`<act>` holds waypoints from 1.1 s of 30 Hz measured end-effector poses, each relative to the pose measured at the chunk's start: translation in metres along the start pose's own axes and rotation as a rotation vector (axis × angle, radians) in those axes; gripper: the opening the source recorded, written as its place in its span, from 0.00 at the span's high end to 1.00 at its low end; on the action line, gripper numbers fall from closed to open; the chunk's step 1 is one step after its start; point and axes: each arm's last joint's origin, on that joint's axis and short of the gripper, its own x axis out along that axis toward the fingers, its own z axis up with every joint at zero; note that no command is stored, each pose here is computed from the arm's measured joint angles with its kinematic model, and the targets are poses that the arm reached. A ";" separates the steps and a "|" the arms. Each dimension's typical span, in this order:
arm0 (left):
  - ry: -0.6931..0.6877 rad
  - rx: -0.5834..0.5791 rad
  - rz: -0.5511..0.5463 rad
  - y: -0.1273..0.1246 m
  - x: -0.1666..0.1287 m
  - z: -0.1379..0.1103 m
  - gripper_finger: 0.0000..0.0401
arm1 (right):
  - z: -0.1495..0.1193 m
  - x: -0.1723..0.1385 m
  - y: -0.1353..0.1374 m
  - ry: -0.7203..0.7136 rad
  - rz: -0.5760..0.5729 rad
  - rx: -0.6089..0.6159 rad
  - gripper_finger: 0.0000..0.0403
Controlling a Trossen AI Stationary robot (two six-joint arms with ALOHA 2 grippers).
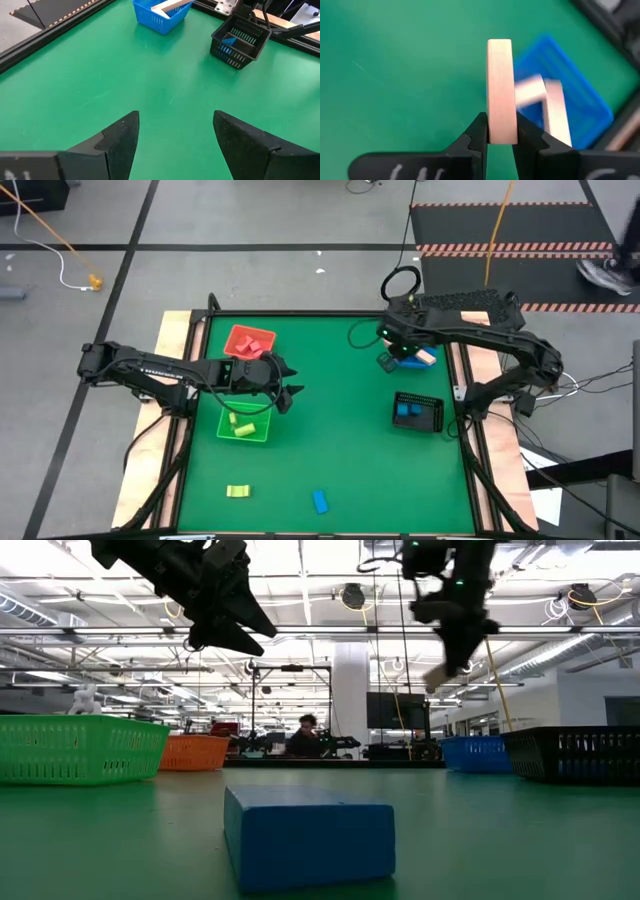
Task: Sort & place blocks by color
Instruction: Put the light brown block into the blue basket
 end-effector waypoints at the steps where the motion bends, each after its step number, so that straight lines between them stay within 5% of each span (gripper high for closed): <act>1: 0.000 -0.006 -0.002 0.000 0.000 0.000 0.36 | -0.005 0.002 -0.003 0.016 -0.021 0.009 0.90; 11: 0.015 -0.018 -0.055 -0.014 -0.004 -0.006 0.36 | -0.062 0.051 -0.028 0.180 -0.159 0.076 0.90; 17: 0.031 0.012 -0.111 -0.028 -0.009 -0.012 0.36 | -0.076 0.067 -0.031 0.152 -0.146 0.078 0.72; 28: 0.319 0.000 -0.512 -0.057 -0.024 -0.035 0.36 | -0.076 0.047 -0.036 -0.023 -0.078 0.083 0.44; 33: 0.510 -0.004 -0.623 -0.082 -0.045 -0.059 0.36 | -0.076 0.034 -0.034 -0.109 0.048 0.149 0.38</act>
